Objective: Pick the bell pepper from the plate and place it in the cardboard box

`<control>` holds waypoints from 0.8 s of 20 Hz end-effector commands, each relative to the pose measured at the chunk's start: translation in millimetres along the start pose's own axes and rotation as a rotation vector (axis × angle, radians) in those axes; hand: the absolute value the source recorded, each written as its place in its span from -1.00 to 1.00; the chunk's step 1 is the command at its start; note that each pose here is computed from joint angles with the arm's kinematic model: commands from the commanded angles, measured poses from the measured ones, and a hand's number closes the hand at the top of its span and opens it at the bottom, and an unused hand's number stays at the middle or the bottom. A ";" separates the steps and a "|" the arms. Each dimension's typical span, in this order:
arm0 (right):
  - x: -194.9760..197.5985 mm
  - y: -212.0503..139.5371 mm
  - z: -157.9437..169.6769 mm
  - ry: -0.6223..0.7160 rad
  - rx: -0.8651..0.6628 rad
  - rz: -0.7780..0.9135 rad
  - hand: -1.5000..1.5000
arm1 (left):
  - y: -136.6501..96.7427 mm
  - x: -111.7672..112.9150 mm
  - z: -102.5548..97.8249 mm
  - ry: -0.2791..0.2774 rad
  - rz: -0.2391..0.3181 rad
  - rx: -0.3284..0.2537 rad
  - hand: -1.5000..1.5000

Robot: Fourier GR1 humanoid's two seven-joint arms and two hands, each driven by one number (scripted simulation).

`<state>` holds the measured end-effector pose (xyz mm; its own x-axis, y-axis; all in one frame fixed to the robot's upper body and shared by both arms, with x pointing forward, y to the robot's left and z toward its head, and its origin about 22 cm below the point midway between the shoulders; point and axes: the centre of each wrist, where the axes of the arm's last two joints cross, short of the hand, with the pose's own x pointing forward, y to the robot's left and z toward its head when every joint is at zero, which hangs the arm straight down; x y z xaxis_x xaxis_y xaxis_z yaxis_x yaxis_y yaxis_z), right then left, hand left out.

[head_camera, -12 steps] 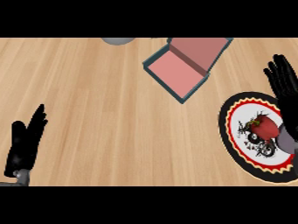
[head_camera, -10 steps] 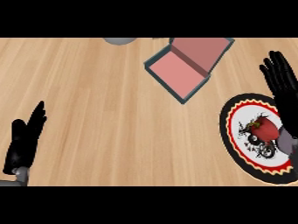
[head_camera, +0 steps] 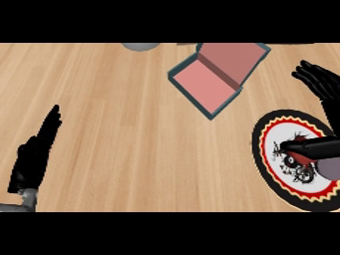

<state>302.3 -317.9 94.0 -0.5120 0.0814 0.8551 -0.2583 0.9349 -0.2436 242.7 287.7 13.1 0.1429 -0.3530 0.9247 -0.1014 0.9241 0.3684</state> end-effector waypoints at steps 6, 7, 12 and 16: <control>-5.7 -77.8 4.9 -0.049 0.205 0.151 -1.00 | -7.6 11.3 0.1 -0.038 -0.005 -0.013 0.00; 2.0 -83.1 4.7 -0.060 0.219 0.229 -1.00 | 4.2 -5.3 -1.4 -0.021 -0.002 -0.017 0.00; 43.0 -123.1 0.9 0.033 0.447 0.528 -1.00 | -8.3 1.5 -2.7 -0.040 0.001 -0.013 0.00; 52.7 -119.9 7.1 0.188 0.682 0.726 -1.00 | 3.8 -2.0 2.2 -0.036 -0.016 -0.001 0.00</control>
<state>308.8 -419.9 153.6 -0.6126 0.5605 0.5573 -0.3046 0.4833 -0.8208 242.6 284.7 10.7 0.1098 -0.3634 0.9252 -0.0887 0.9235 0.3732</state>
